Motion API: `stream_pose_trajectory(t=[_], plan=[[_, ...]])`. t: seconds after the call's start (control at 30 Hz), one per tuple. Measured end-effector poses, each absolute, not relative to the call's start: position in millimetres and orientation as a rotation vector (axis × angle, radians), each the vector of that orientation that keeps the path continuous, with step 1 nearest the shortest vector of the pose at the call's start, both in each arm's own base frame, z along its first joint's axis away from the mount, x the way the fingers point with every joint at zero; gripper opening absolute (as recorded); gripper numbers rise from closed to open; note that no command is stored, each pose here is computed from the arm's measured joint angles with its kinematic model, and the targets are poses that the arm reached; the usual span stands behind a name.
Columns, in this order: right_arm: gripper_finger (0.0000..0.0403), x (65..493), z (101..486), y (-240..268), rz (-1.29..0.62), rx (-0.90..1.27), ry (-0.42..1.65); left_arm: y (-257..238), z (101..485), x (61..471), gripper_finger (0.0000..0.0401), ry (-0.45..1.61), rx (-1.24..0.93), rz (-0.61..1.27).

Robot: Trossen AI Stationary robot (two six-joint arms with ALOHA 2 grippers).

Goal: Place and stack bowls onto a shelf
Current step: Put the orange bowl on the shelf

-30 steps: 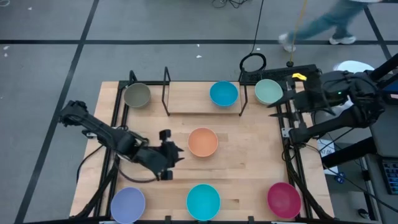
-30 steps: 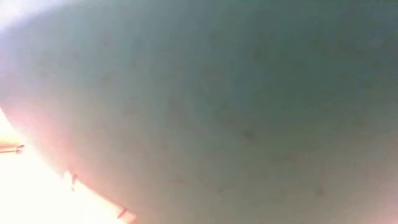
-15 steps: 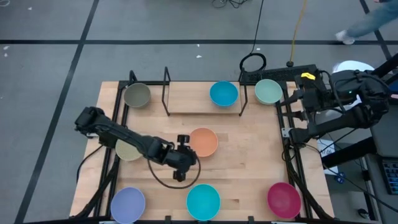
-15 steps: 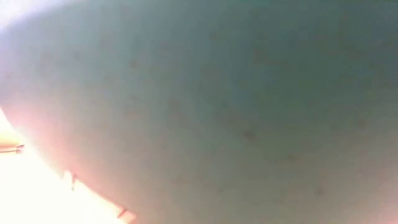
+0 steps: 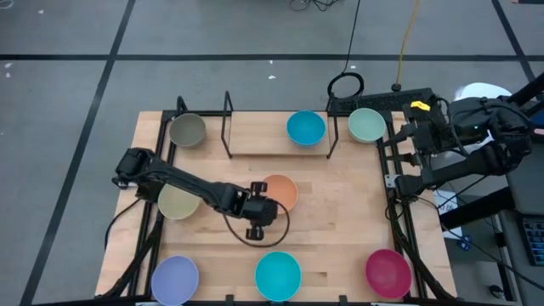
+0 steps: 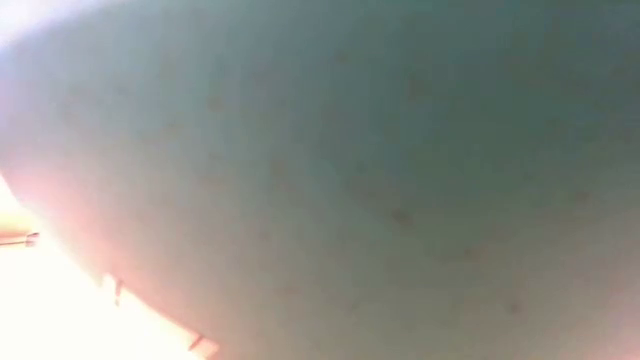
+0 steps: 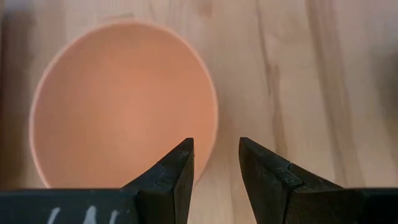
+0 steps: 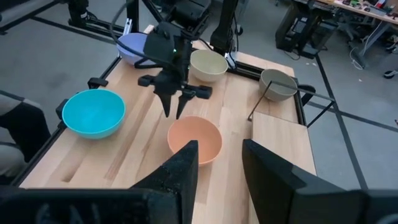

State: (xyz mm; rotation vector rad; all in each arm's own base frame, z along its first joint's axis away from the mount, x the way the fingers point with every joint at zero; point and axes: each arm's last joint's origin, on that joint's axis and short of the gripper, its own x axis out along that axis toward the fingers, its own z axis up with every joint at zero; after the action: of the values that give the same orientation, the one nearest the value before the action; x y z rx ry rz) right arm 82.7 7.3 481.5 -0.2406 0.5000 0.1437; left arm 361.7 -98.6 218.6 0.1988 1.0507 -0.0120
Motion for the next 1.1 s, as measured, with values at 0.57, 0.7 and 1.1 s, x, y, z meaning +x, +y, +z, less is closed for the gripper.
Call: stream_pose_trajectory(t=[0.57, 0.7, 1.1], plan=[[0.0116, 81.7, 480.4, 7.2, 0.145, -0.241, 0.512, -93.8, 180.3, 381.8, 0.0134, 1.09, 0.184, 0.001], [0.0116, 81.0, 480.5, 7.1, 0.145, -0.239, 0.51, -92.9, 171.2, 388.2, 0.0134, 1.072, 0.129, 0.043], [0.0116, 80.5, 480.6, 7.1, 0.144, -0.238, 0.509, -84.6, 166.7, 393.8, 0.0019, 1.033, -0.058, 0.202]])
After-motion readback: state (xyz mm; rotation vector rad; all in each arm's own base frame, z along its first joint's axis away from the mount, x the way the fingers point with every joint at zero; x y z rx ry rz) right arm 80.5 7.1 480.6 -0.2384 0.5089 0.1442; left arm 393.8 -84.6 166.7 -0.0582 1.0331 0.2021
